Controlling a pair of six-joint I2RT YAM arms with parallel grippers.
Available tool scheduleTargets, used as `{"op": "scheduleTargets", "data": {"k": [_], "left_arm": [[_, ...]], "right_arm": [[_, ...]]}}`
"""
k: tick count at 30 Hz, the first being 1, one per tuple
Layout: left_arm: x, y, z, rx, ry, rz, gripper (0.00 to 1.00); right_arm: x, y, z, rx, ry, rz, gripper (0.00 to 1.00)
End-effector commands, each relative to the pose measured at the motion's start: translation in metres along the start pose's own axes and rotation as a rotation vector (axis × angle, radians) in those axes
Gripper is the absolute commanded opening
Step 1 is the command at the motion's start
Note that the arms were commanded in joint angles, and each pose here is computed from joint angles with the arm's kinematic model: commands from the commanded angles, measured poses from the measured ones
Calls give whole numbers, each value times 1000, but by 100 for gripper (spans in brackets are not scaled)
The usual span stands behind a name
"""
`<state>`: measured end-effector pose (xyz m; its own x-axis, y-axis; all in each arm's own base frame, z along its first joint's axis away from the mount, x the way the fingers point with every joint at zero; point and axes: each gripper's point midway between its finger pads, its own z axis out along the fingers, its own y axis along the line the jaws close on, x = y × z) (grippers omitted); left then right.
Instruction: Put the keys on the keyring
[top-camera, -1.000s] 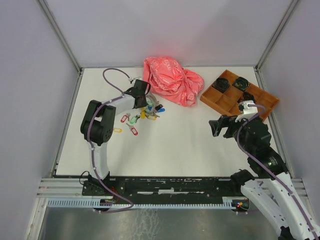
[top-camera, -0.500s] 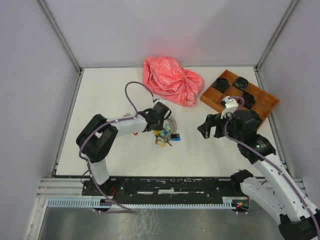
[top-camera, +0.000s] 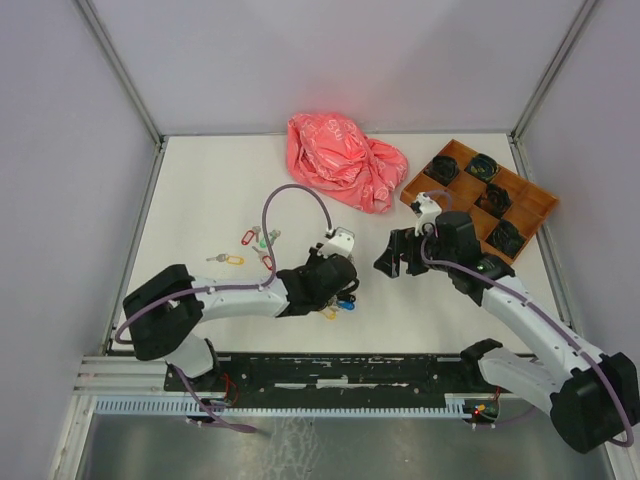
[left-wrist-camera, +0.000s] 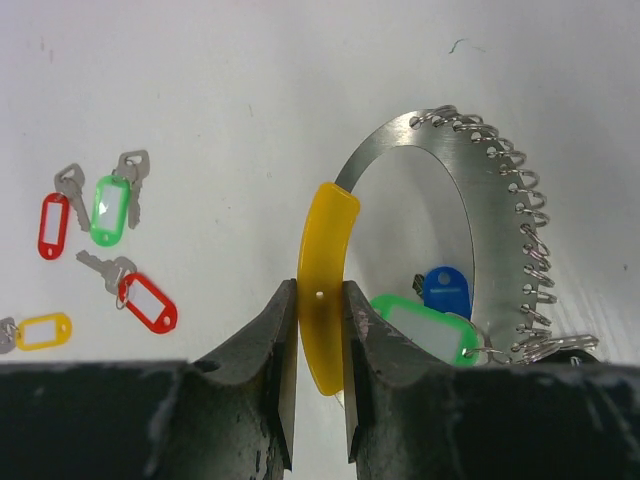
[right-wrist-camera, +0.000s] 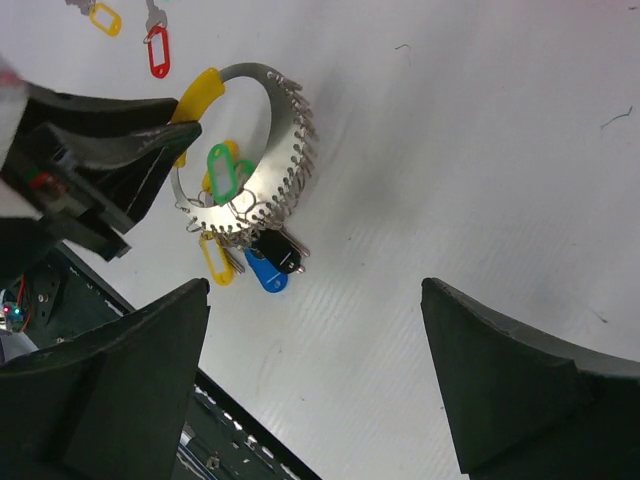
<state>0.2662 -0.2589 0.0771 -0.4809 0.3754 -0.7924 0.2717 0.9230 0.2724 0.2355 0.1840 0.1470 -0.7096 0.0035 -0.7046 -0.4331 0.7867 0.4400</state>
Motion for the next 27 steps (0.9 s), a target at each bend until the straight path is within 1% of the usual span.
{"op": "scheduleTargets", "data": {"k": [1, 4, 10, 12, 14, 19, 23, 27], "left_arm": [[-51, 18, -22, -81, -248, -32, 5], [-54, 23, -29, -60, -314, -23, 5], [-69, 24, -37, -30, -379, 41, 4], [-72, 14, -40, 24, -404, 43, 4], [-73, 10, -44, 44, -438, 56, 4], [-72, 9, -40, 15, -428, 104, 3], [-74, -1, -41, 70, -431, 65, 3], [-72, -7, -40, 102, -417, 37, 3]], "right_arm": [[-11, 12, 16, -75, -53, 1, 93], [-11, 18, 24, -111, -53, 5, 90], [-11, 34, 31, -188, -77, -33, 87], [-12, 42, 33, -230, -79, -35, 84], [-11, 47, 36, -249, -75, -37, 78], [-5, 64, 43, -328, -40, -65, 66], [-2, 77, 52, -376, -23, -91, 58], [5, 85, 63, -396, 6, -120, 55]]}}
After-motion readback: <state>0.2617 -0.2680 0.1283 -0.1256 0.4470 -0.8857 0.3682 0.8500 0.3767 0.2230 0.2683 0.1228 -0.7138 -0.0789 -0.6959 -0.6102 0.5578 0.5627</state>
